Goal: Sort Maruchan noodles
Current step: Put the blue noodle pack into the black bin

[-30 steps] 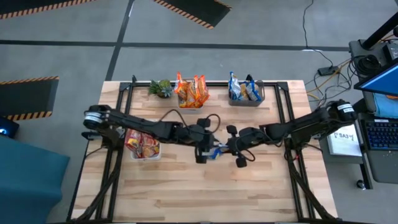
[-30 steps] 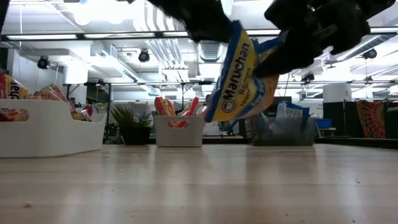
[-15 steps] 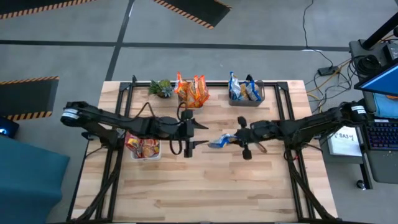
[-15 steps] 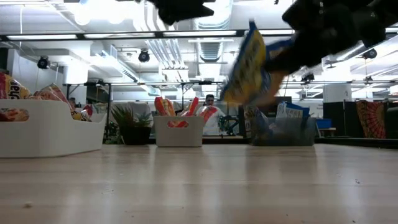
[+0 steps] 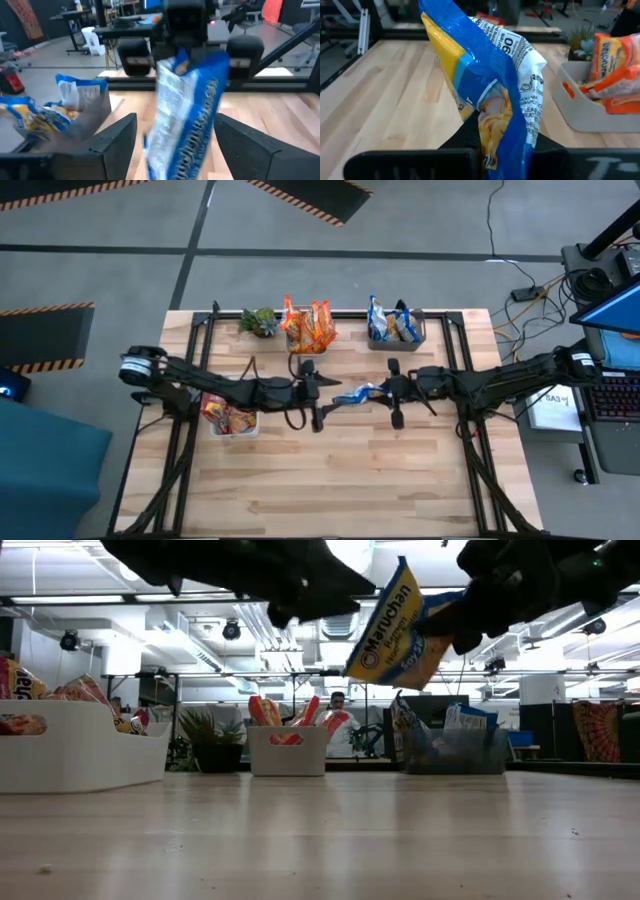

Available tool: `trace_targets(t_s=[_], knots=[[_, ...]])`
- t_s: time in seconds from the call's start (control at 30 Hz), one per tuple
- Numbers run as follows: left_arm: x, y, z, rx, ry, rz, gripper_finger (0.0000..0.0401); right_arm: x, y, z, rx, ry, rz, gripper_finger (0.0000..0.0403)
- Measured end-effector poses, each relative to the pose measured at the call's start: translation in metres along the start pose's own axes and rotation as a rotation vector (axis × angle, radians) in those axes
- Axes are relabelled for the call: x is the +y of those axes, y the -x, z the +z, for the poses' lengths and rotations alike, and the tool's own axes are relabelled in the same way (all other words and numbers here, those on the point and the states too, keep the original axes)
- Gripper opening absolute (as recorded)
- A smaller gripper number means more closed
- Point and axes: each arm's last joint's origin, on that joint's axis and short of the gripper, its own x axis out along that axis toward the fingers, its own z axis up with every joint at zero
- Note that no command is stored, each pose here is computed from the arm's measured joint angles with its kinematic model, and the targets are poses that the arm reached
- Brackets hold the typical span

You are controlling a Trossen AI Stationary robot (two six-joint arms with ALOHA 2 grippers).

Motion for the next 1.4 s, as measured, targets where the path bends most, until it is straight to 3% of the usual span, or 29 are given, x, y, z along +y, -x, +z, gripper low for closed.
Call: trace_targets(t_s=[0.3, 0.57, 0.77, 0.97, 1.1, 1.2, 1.4], knots=[[-0.009, -0.023, -0.012, 0.037, -0.038, -0.007, 0.0278, -0.003, 0.0, 0.008, -0.029, -0.024, -0.015, 0.0029], [-0.013, -0.038, -0.012, 0.035, -0.044, 0.013, 0.0261, -0.003, -0.001, 0.011, -0.033, -0.024, -0.013, 0.0029], [-0.013, -0.042, -0.014, 0.043, -0.062, 0.06, 0.0188, -0.003, -0.001, 0.011, -0.034, -0.04, -0.013, 0.0051], [-0.013, -0.042, -0.014, 0.051, -0.053, 0.07, 0.0081, -0.004, 0.001, 0.013, -0.049, -0.071, -0.047, 0.0119], [-0.012, -0.04, -0.014, 0.069, -0.056, 0.079, 0.0036, -0.006, 0.006, 0.016, -0.068, -0.08, -0.101, 0.0165], [-0.007, -0.033, -0.006, 0.094, -0.065, 0.15, 0.003, -0.007, 0.013, 0.021, -0.096, -0.104, -0.135, 0.0191], [0.028, -0.005, 0.021, 0.201, -0.112, 0.459, 0.0037, -0.009, 0.03, 0.032, -0.164, -0.201, -0.188, 0.0212]])
